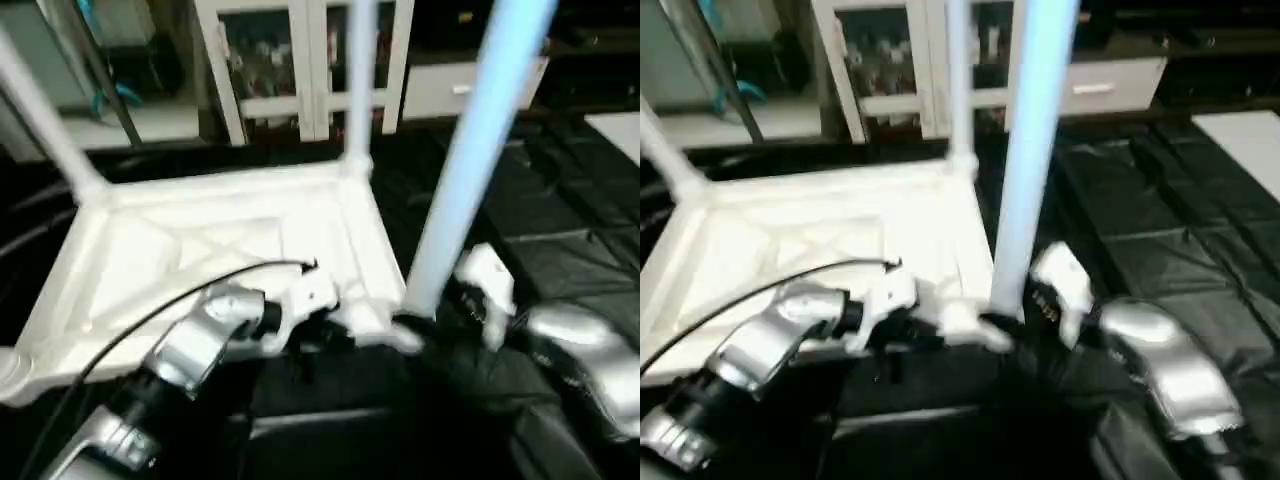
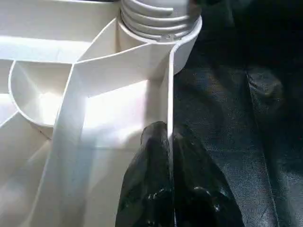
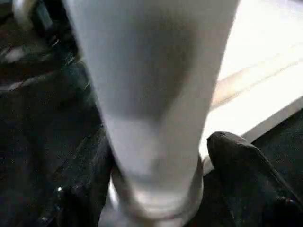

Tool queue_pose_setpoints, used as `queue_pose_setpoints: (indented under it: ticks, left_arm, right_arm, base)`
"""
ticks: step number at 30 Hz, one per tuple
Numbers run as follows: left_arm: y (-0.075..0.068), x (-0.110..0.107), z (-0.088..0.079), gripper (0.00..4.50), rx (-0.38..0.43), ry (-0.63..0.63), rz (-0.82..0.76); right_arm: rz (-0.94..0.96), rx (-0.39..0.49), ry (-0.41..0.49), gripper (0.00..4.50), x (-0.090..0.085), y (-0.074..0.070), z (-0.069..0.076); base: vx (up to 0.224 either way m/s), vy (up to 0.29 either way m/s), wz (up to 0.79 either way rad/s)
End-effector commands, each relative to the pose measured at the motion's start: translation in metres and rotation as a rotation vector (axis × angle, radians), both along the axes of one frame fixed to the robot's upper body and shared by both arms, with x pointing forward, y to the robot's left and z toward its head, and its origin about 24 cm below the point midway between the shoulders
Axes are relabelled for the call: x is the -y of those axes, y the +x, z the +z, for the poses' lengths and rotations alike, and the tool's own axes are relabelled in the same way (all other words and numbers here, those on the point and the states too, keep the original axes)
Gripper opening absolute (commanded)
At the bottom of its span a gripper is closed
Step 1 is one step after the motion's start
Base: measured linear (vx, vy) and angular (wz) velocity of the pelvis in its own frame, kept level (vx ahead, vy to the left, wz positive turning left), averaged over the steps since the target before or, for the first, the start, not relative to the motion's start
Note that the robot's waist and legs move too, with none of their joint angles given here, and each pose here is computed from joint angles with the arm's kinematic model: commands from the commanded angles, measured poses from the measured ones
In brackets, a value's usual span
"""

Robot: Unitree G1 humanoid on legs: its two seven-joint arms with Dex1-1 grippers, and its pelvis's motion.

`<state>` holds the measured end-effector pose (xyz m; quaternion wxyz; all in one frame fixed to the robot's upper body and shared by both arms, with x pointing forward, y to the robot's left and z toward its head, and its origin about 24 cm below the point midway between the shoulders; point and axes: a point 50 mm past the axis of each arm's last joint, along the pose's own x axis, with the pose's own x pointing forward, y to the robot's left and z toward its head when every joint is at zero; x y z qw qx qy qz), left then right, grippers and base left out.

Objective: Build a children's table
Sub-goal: Rotate leg to tighten

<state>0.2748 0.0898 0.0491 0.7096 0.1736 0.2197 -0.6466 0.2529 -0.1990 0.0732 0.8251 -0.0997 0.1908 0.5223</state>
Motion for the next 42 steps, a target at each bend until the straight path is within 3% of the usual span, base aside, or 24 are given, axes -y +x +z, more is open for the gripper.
queue_pose_setpoints:
  ticks: [1,12,21,28,36,42]
  left_arm:
    - [-0.007,-0.001,-0.007,0.0,-0.048,0.04,-0.024]
    - [-0.006,0.003,-0.004,0.0,-0.039,0.033,-0.028]
    - [-0.009,0.003,-0.005,0.0,-0.045,0.035,-0.036]
    - [-0.008,0.001,-0.005,0.0,-0.043,0.043,-0.034]
    - [-0.011,0.002,-0.006,0.0,-0.055,0.039,-0.041]
    - [-0.005,0.002,-0.006,0.0,-0.047,0.034,0.002]
  right_arm:
    - [0.037,-0.018,-0.04,3.35,0.003,-0.003,-0.002]
    - [0.079,0.002,-0.045,3.35,-0.011,0.005,-0.009]
    - [0.053,-0.001,-0.019,3.35,-0.011,0.007,-0.013]
    - [0.062,-0.019,-0.004,2.81,-0.014,0.006,-0.016]
    - [0.058,-0.022,0.013,2.76,-0.014,0.003,-0.018]
    - [-0.009,0.003,0.047,2.75,-0.019,0.01,-0.019]
  base:
    - [0.0,0.0,0.0]
    - [0.0,0.0,0.0]
    - [0.0,0.0,0.0]
    - [0.0,0.0,0.0]
    - [0.0,0.0,0.0]
    - [0.0,0.0,0.0]
